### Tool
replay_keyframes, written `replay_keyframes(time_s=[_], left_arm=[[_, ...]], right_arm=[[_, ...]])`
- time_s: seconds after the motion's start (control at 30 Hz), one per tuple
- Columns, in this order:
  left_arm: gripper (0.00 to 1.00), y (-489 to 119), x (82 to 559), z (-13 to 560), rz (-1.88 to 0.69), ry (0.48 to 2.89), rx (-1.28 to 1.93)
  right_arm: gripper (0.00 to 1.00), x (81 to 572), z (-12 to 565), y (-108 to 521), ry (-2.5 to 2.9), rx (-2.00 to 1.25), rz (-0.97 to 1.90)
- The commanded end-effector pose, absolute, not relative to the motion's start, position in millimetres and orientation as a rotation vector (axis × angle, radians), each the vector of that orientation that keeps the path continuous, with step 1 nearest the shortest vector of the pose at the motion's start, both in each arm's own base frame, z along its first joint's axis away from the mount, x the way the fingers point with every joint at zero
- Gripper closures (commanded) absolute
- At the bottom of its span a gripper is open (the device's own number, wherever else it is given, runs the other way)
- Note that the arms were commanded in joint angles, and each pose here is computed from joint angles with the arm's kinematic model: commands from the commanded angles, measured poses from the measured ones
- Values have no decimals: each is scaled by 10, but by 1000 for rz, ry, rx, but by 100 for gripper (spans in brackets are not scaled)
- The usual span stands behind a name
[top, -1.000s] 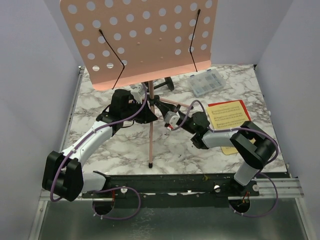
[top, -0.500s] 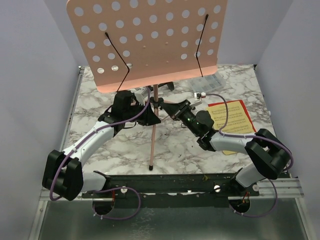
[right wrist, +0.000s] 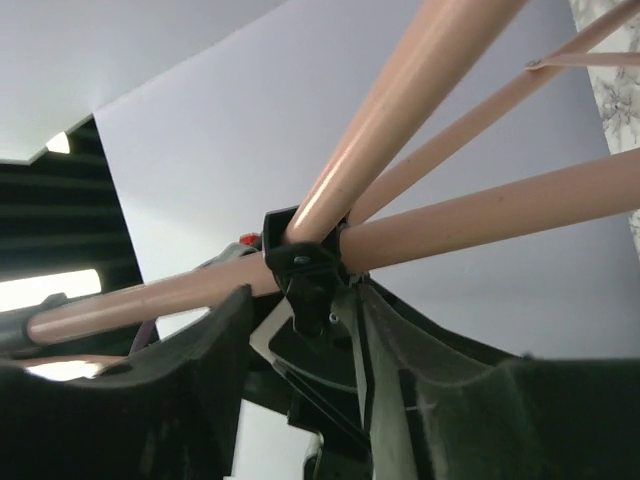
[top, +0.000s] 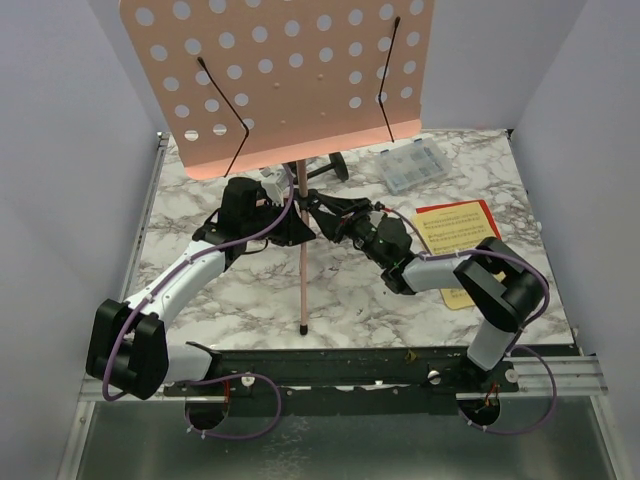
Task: Set up the instrument practice props
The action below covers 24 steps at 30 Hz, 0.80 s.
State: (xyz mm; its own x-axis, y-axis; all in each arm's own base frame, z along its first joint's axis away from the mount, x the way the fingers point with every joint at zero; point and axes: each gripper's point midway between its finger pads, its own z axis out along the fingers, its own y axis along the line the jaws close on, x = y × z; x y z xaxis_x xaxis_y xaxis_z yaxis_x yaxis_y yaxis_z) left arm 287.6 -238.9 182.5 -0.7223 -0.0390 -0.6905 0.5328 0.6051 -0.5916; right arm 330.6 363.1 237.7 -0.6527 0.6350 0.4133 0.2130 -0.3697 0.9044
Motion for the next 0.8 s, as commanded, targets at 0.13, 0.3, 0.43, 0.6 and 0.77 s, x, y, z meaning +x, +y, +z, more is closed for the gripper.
replay_keyframes(time_s=[0.13,0.3,0.43,0.6,0.77], left_arm=[[100,-2225,2814,1399,-985,2329,285],[100,-2227,2806,1419,-988,2322,288],[100,-2231,2816,1445,-990,2316,288],[100,-2221,2820,1442,-981,2315,285],[100,-2222,2813,1456,-988,2311,287]], right_arm=[[1,3171,2662,3493,1493,968,2051],[0,3106,2277,3180,1621,839,1653],[0,3192,2126,2752,1631,421,1078],[0,3155,2348,2626,1264,-559,382],[0,2972,2020,2812,681,-1349,-220]])
